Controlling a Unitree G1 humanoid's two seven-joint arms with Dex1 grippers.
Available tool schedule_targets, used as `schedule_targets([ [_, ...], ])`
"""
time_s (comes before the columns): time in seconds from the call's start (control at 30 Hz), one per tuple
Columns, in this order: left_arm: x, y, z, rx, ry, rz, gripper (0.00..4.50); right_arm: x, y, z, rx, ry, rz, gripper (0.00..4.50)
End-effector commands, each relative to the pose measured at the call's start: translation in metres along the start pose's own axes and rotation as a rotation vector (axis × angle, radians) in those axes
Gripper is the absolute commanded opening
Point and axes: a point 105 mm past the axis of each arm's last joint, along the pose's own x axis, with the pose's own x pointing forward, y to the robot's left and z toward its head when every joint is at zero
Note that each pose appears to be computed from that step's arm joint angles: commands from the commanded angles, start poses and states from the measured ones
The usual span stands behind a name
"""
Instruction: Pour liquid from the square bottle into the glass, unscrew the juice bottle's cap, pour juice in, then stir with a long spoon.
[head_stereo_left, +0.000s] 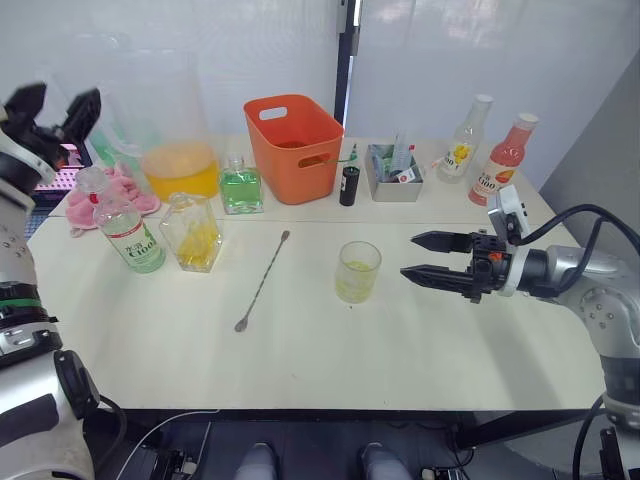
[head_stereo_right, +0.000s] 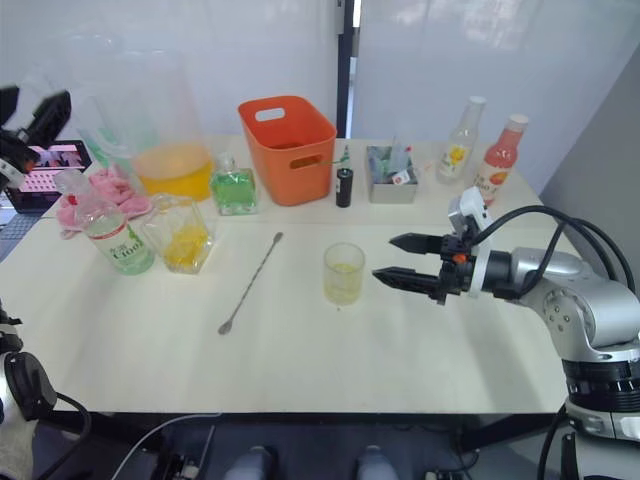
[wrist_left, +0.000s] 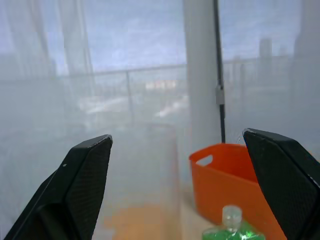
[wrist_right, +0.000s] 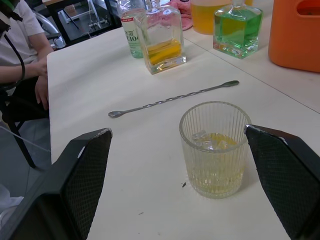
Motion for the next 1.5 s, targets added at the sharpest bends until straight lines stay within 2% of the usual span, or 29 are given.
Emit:
schedule_targets([
  [0.03, -0.001, -0.044, 0.024, -0.013, 0.018, -0.205, 4.43, -0.005, 0.003, 0.016, -0.056, -0.028, 0.016, 4.5],
  [0.2, -0.021, -0.098, 0.002, -0.072, 0.204, -0.402, 4.43, -0.007, 0.003, 0.015, -0.056, -0.023, 0.027, 4.5],
  [0.3, -0.037, -0.12, -0.016, -0.104, 0.307, -0.443, 4.43, -0.009, 0.005, 0.014, -0.039, -0.016, 0.033, 4.5],
  [0.43, -0.053, -0.131, -0.035, -0.152, 0.374, -0.413, 4.43, -0.013, 0.005, 0.013, -0.039, -0.003, 0.037, 4.5],
  [0.57, -0.078, -0.126, -0.061, -0.134, 0.454, -0.295, 4.43, -0.016, 0.006, 0.01, -0.058, 0.013, 0.035, 4.5],
  [0.73, -0.101, -0.126, -0.075, -0.167, 0.484, -0.202, 4.43, -0.019, 0.004, 0.005, -0.054, 0.023, 0.005, 4.5],
  [0.97, -0.134, -0.136, -0.109, -0.17, 0.578, -0.111, 4.43, -0.02, 0.005, -0.005, -0.1, 0.026, -0.033, 4.5],
  [1.13, -0.134, -0.148, -0.126, -0.189, 0.589, -0.042, 4.43, -0.019, 0.013, -0.011, -0.108, 0.021, -0.037, 4.5],
  [1.33, -0.131, -0.157, -0.14, -0.139, 0.611, -0.024, 4.43, -0.021, 0.027, -0.019, -0.113, 0.019, -0.052, 4.5],
  [1.5, -0.119, -0.167, -0.154, -0.118, 0.618, -0.062, 4.43, -0.036, 0.031, -0.033, -0.121, 0.062, -0.112, 4.5],
])
